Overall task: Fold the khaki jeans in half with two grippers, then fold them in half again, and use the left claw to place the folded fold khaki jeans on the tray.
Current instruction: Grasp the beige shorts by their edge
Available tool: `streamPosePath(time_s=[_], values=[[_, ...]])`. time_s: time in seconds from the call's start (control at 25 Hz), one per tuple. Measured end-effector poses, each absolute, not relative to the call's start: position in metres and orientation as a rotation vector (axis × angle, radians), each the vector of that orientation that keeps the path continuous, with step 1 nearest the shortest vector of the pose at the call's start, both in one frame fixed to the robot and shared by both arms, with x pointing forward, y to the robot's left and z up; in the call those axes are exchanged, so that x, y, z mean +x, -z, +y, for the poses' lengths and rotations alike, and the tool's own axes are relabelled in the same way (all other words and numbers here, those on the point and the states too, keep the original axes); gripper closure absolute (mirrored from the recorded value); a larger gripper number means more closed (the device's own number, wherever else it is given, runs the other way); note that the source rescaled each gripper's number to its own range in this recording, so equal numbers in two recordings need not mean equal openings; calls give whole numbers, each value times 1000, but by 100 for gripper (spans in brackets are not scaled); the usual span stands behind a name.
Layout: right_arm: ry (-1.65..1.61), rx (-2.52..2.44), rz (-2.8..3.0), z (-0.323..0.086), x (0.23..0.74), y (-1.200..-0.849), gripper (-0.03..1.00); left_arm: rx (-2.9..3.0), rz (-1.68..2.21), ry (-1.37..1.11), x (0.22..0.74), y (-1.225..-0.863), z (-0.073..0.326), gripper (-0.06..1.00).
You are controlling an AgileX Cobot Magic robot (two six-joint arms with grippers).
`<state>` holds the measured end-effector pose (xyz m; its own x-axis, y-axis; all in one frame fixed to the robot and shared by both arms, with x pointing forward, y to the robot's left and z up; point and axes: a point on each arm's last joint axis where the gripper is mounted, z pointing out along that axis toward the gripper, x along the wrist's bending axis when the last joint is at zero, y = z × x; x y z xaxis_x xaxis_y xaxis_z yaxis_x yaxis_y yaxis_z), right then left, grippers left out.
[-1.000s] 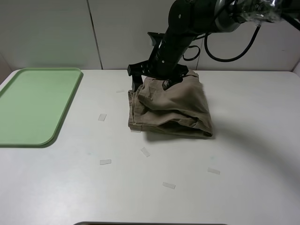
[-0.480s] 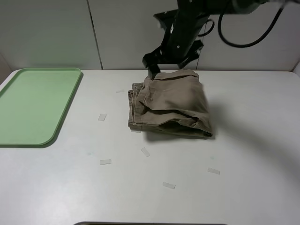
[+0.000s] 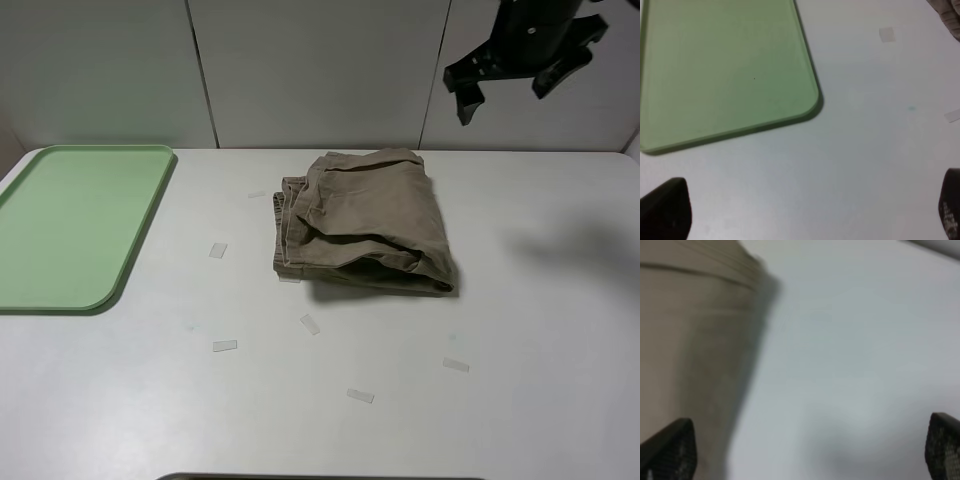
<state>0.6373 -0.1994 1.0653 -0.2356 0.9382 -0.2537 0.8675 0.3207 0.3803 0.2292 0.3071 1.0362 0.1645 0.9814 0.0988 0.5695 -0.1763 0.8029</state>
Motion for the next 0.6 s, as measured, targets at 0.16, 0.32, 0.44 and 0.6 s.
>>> streamPosePath(time_s=[0.16, 0.32, 0.44, 0.6], values=[[-246, 1644, 2078, -226, 623, -1094, -3, 1828, 1470, -857, 229, -1036, 307, -5], [-284, 1664, 2010, -247, 595, -1118, -3, 1828, 1470, -857, 229, -1036, 307, -5], [-323, 1693, 1977, -262, 566, -1129, -3, 1828, 1470, -857, 229, -1036, 307, -5], [-391, 1748, 1930, -281, 517, -1135, -3, 1828, 1469, -858, 229, -1036, 307, -5]])
